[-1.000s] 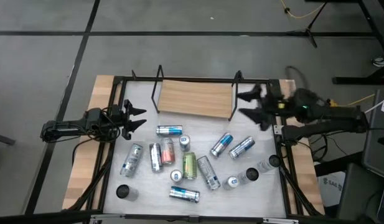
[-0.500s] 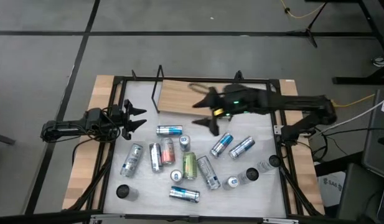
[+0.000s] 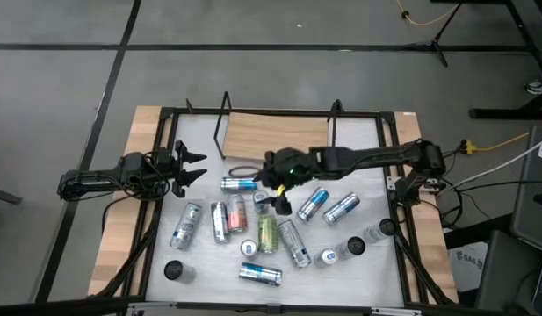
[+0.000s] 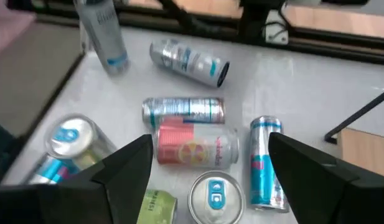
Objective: Place canned beverage on shelf
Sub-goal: Put the blue soda can on the shelf
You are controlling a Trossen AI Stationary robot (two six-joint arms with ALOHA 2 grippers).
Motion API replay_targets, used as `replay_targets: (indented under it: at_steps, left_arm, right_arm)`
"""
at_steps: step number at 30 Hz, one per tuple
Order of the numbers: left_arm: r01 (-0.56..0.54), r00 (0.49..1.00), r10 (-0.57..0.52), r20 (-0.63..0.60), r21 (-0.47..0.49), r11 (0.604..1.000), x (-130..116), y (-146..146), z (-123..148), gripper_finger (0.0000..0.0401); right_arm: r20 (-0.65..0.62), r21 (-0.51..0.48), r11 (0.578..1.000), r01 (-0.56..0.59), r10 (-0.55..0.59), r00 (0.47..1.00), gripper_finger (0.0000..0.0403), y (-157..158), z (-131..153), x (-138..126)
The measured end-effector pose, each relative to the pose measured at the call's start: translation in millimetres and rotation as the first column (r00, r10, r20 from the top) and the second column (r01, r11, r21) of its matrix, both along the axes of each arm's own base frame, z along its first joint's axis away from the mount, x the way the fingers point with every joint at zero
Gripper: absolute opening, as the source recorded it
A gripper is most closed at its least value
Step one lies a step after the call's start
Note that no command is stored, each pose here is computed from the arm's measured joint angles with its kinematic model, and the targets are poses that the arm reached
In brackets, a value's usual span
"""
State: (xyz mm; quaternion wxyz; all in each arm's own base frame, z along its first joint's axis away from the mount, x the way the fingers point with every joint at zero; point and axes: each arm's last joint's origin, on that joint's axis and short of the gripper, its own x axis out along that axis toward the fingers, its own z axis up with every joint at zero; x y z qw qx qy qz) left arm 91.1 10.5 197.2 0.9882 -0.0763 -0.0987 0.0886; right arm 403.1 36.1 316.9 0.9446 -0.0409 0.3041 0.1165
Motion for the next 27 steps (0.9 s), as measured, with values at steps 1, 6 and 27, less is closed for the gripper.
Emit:
replay_targets:
  at_steps: [1, 6, 27]
  left_arm:
    - [0.000, 1.000, 0.000, 0.000, 0.000, 1.000, 0, 0, 0, 0.0224]
    - [0.000, 1.000, 0.000, -0.001, 0.000, 1.000, 0, 0, 0, 0.0224]
    - [0.000, 1.000, 0.000, -0.001, 0.000, 1.000, 0, 0, 0, 0.0224]
  right_arm:
    - [-0.012, -0.013, 1.000, 0.001, -0.001, 1.000, 0.0308, 2, -5, 3]
    - [-0.065, -0.040, 0.999, 0.018, -0.020, 0.998, 0.0308, 3, -27, 13]
    - [-0.169, -0.115, 0.993, 0.041, -0.060, 0.984, 0.0308, 0, -50, 15]
